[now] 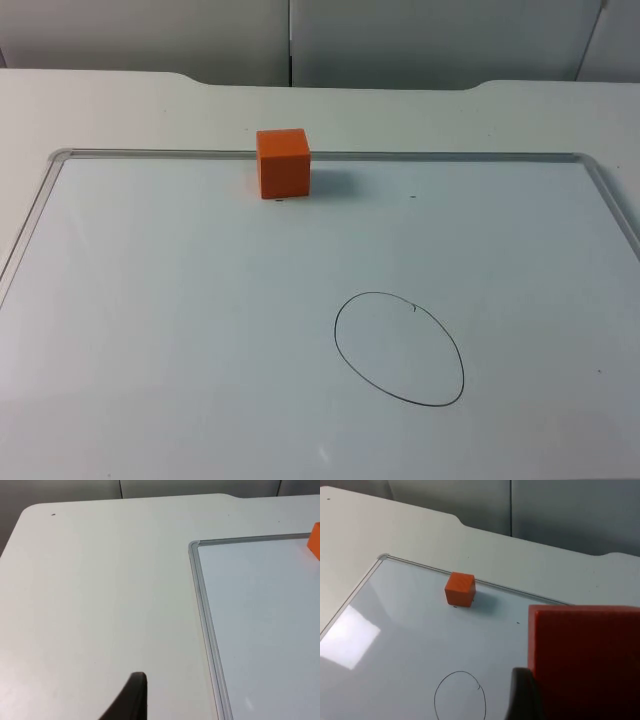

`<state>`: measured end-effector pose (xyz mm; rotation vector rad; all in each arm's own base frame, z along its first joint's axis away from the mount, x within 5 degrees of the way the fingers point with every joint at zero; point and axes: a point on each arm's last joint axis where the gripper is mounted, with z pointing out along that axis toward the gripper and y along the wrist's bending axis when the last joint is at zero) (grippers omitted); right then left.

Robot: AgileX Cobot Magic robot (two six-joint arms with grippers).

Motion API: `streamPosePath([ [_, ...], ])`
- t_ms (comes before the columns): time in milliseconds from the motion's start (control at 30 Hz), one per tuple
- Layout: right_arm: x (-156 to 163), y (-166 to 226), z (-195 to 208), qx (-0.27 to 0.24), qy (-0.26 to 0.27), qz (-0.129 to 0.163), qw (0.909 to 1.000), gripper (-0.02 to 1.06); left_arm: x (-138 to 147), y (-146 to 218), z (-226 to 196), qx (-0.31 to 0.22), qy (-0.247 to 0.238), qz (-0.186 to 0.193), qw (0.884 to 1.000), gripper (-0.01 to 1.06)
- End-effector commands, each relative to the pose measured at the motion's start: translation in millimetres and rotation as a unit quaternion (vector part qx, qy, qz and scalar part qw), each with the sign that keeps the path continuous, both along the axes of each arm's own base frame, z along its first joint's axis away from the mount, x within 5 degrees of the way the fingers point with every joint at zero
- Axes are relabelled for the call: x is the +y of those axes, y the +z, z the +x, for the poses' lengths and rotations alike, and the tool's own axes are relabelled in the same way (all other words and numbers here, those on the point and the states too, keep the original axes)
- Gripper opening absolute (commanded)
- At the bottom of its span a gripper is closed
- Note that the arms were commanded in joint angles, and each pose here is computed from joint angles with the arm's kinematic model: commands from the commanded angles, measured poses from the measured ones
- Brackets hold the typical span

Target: Pick up one cube with the left hand and another cube with the right hand. First place the cube in the right hand at the target position, then stack the cube in the left hand on top.

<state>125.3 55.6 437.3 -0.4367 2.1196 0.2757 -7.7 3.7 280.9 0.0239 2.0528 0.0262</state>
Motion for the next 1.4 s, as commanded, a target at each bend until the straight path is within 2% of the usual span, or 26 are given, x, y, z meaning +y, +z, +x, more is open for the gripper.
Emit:
streamPosePath([
  [0,1.3,0.6,1.2,-0.012,0.005,0.002,0.9999,0.00,-0.4,-1.4,0.6,-0.002,0.000,-0.001,1.000,1.05],
  [100,1.5,0.8,1.1,-0.013,0.006,0.003,0.9999,0.00,-0.4,-1.4,0.6,-0.002,0.000,-0.001,1.000,1.05],
  [333,1.5,0.8,1.1,-0.013,0.006,0.003,0.9999,0.00,-10.2,1.8,2.3,-0.005,-0.034,-0.052,0.998,1.05],
  [433,1.5,0.8,1.1,-0.013,0.006,0.003,0.9999,0.00,-12.2,15.6,8.4,-0.034,-0.040,-0.066,0.996,1.05],
  [533,1.5,0.9,1.2,-0.014,0.006,0.003,0.9999,0.00,-15.6,40.8,21.7,-0.103,-0.056,-0.080,0.990,1.05],
  [567,1.5,0.9,1.2,-0.014,0.006,0.003,0.9999,0.00,-15.6,40.8,21.7,-0.103,-0.056,-0.080,0.990,1.05],
  [633,1.6,1.6,1.6,-0.018,0.005,0.005,0.9998,0.00,-19.6,59.2,33.4,-0.146,-0.073,-0.100,0.981,1.05],
  [667,1.7,2.1,1.9,-0.020,0.005,0.006,0.9998,0.00,-25.6,71.9,44.4,-0.158,-0.094,-0.141,0.973,1.05],
  [700,1.8,2.2,2.0,-0.021,0.005,0.007,0.9997,0.00,-27.9,77.0,47.9,-0.162,-0.104,-0.154,0.969,1.05],
  [733,1.8,2.2,2.0,-0.021,0.005,0.007,0.9997,0.00,-27.9,77.0,47.9,-0.162,-0.104,-0.154,0.969,1.05],
  [800,1.9,3.1,2.5,-0.027,0.005,0.009,0.9996,0.00,-37.9,101.4,66.0,-0.183,-0.162,-0.159,0.957,1.05],
  [867,2.0,3.5,2.7,-0.029,0.005,0.010,0.9995,0.00,-43.7,117.0,84.2,-0.188,-0.195,-0.158,0.950,1.05],
  [1033,2.0,3.6,2.8,-0.030,0.005,0.010,0.9995,0.00,-51.2,133.7,126.6,-0.159,-0.227,-0.169,0.946,1.05],
  [1100,2.0,3.6,2.8,-0.030,0.005,0.010,0.9995,0.00,-58.5,132.9,164.8,-0.103,-0.254,-0.189,0.943,1.05],
  [1133,2.0,3.6,2.8,-0.030,0.005,0.010,0.9995,0.00,-58.5,132.9,164.8,-0.103,-0.254,-0.189,0.943,1.05],
  [1167,2.0,3.6,2.8,-0.030,0.005,0.010,0.9995,0.00,-61.7,131.5,178.1,-0.079,-0.265,-0.193,0.941,1.04],
  [1233,2.0,3.6,2.8,-0.030,0.005,0.010,0.9995,0.00,-67.0,117.9,213.2,-0.023,-0.260,-0.219,0.940,1.04],
  [1300,2.0,3.6,2.8,-0.030,0.005,0.010,0.9995,0.00,-70.0,111.1,227.6,-0.003,-0.258,-0.224,0.940,1.04],
  [1367,2.0,3.6,2.8,-0.030,0.005,0.010,0.9995,0.00,-79.2,88.6,260.3,0.045,-0.251,-0.235,0.938,1.04],
])
